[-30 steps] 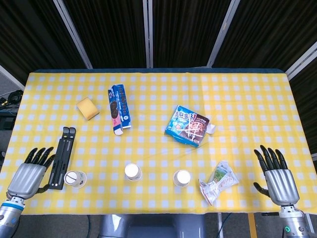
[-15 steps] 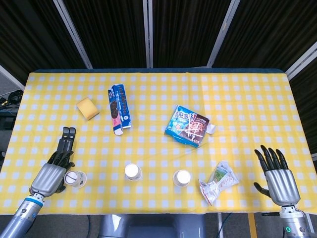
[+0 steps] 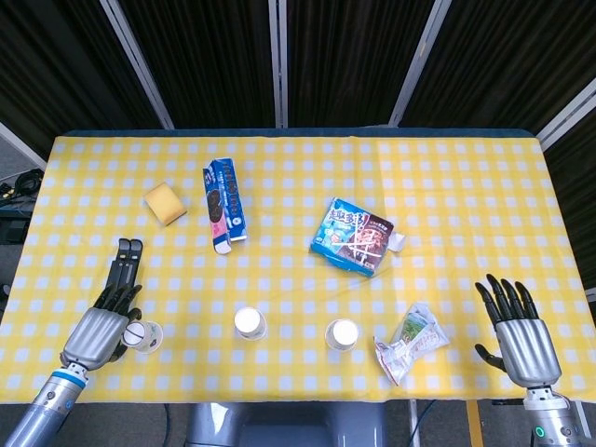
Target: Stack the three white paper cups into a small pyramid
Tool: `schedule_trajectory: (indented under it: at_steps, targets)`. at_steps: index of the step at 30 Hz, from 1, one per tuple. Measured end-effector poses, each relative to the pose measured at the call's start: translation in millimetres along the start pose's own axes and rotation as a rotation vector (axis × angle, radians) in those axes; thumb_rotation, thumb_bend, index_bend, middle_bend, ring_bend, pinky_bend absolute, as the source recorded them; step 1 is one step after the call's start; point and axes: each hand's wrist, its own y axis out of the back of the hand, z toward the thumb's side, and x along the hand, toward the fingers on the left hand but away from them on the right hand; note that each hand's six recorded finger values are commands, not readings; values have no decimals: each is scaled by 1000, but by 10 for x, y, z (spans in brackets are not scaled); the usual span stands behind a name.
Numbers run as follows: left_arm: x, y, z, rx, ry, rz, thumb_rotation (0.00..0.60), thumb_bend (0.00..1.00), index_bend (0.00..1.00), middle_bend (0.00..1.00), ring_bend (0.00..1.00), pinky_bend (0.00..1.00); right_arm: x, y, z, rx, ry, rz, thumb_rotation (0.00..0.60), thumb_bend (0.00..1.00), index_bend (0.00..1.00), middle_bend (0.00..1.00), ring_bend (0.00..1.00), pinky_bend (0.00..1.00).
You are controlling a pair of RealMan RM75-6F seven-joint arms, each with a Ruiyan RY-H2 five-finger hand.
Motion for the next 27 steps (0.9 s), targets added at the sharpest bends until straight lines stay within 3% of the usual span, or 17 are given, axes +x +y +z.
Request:
schedule_trajectory:
  at_steps: [18, 27]
  targets:
    - [-1, 44, 28, -26, -8, 35, 600, 274, 418, 0, 0, 0, -4, -23, 8, 2, 5, 9, 600, 34, 15, 0, 0, 0]
    - [12, 205, 44, -71, -4, 89, 600, 273, 426, 0, 0, 0, -11, -20, -17, 1, -7, 7, 600, 34, 16, 0, 0, 0]
